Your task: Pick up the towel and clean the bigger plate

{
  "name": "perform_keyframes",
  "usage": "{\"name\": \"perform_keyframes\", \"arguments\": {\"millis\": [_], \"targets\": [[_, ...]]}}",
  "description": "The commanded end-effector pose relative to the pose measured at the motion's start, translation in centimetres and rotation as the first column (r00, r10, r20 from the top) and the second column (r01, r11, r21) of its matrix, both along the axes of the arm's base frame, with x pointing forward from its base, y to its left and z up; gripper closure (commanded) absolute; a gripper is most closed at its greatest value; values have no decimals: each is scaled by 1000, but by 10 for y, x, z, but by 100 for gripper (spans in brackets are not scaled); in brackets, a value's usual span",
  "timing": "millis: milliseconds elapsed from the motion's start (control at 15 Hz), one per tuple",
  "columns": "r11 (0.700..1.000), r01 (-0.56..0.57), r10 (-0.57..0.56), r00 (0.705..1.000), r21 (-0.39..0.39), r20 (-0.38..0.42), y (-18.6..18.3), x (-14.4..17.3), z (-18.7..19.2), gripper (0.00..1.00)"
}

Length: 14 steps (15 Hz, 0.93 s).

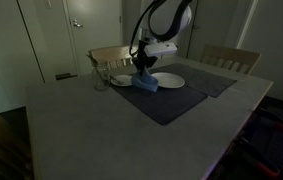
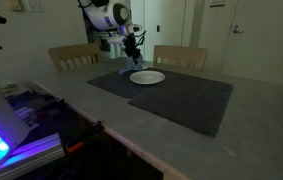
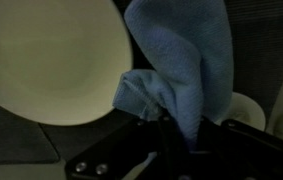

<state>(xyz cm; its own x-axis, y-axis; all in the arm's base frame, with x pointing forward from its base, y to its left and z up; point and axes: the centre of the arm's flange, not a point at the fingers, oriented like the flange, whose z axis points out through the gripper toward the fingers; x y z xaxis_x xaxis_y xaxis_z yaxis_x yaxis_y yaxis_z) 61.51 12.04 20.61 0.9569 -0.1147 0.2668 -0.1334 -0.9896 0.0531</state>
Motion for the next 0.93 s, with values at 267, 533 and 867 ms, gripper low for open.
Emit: {"name": "perform_keyframes", "arguments": {"millis": [267, 533, 867], "targets": [[983, 148, -144, 988, -105, 49, -69, 27, 33, 97], [947, 275, -273, 961, -164, 32, -113, 22, 45, 97], [912, 345, -362, 931, -222, -40, -140, 7, 40, 97]]}}
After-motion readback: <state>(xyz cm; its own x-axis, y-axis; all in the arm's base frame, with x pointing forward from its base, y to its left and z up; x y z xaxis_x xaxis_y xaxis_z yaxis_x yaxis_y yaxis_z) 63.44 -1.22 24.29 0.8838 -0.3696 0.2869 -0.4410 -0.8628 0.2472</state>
